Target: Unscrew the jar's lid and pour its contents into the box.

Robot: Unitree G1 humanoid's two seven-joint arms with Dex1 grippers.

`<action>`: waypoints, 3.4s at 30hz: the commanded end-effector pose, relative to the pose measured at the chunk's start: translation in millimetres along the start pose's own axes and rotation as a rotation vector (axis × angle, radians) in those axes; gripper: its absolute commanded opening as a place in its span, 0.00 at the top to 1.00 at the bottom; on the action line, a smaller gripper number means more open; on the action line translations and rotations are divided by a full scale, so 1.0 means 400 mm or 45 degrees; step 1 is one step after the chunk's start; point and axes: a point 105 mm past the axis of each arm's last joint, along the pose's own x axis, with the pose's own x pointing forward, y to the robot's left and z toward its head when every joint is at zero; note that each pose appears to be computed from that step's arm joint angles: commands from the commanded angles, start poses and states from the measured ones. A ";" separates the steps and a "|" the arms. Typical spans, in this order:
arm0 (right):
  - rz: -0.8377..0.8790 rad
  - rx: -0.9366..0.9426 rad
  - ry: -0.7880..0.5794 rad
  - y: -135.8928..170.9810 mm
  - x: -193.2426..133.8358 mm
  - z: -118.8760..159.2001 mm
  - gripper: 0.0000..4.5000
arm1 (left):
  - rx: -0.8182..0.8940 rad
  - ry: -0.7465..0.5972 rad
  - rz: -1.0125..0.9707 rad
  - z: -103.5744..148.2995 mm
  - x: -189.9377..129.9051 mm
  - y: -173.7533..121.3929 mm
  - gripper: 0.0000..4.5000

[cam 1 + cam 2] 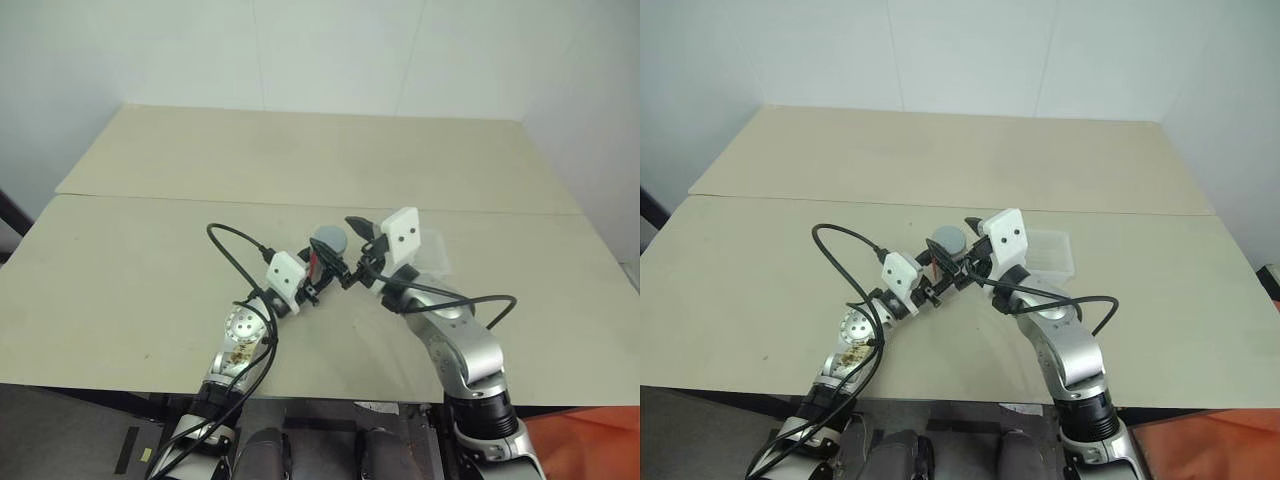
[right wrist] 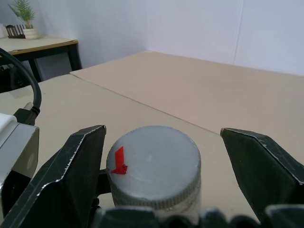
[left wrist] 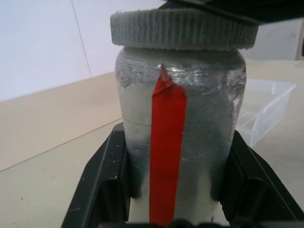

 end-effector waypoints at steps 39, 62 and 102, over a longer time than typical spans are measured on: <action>0.303 -0.015 -0.065 0.017 -0.016 0.035 0.37 | -0.060 -0.103 -0.166 0.053 -0.011 -0.043 0.56; 1.452 -0.073 0.081 0.022 -0.081 0.037 0.37 | -0.126 -0.142 -0.438 0.084 -0.031 -0.105 0.56; 0.273 -0.263 -0.185 -0.056 -0.134 0.118 0.01 | -0.029 -0.088 -0.253 0.042 -0.005 -0.057 0.56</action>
